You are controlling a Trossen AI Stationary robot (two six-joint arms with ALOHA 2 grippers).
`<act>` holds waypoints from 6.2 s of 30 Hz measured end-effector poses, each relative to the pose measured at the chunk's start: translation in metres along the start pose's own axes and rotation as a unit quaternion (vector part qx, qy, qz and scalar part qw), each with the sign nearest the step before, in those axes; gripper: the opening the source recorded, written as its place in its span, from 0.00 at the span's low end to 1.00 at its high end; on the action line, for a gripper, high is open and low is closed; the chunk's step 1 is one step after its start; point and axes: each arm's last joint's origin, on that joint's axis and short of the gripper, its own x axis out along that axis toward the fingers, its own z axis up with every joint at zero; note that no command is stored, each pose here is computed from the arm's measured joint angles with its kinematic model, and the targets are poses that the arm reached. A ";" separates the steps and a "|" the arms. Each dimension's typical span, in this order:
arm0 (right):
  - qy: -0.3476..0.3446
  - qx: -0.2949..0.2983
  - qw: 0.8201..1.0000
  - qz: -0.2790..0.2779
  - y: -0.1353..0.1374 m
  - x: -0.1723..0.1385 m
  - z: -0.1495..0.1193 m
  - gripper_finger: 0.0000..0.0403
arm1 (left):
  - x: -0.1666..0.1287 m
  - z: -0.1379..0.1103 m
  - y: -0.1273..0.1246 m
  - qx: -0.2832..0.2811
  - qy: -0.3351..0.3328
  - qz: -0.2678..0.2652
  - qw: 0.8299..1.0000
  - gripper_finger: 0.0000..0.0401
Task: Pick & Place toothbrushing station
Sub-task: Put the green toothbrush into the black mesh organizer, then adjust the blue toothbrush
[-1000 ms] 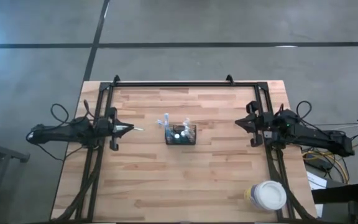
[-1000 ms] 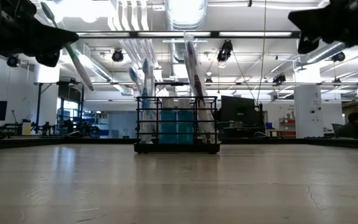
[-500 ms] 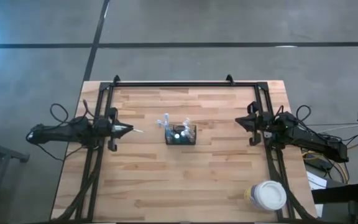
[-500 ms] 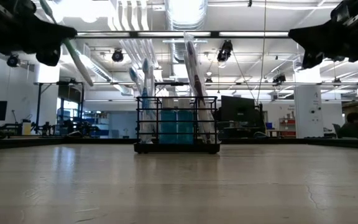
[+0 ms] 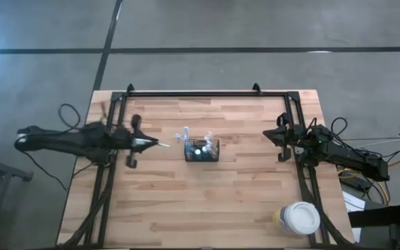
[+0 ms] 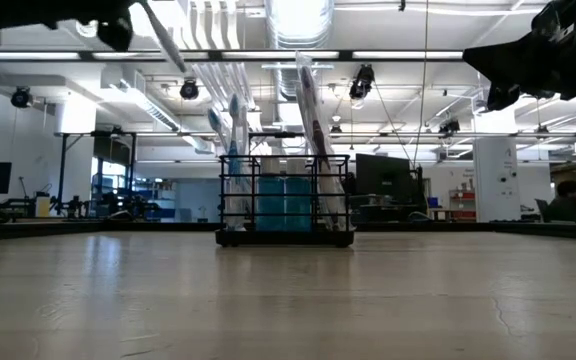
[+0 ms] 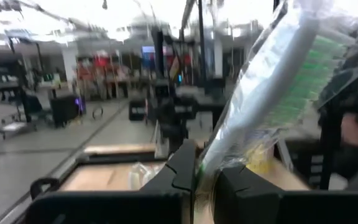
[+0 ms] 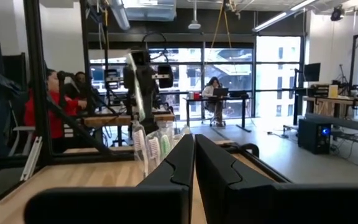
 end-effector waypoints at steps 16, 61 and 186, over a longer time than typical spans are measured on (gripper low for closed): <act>0.007 -0.001 1.000 -0.001 0.000 0.000 -0.001 0.03 | 0.091 -0.006 0.003 0.021 0.107 -0.003 0.994 0.05; 0.008 0.000 1.000 -0.001 0.000 0.000 -0.002 0.03 | 0.134 -0.099 0.027 -0.039 0.234 0.037 0.971 0.06; 0.021 -0.001 1.000 -0.001 0.000 0.001 -0.004 0.03 | 0.153 -0.052 0.072 -0.134 -0.041 -0.298 0.944 0.74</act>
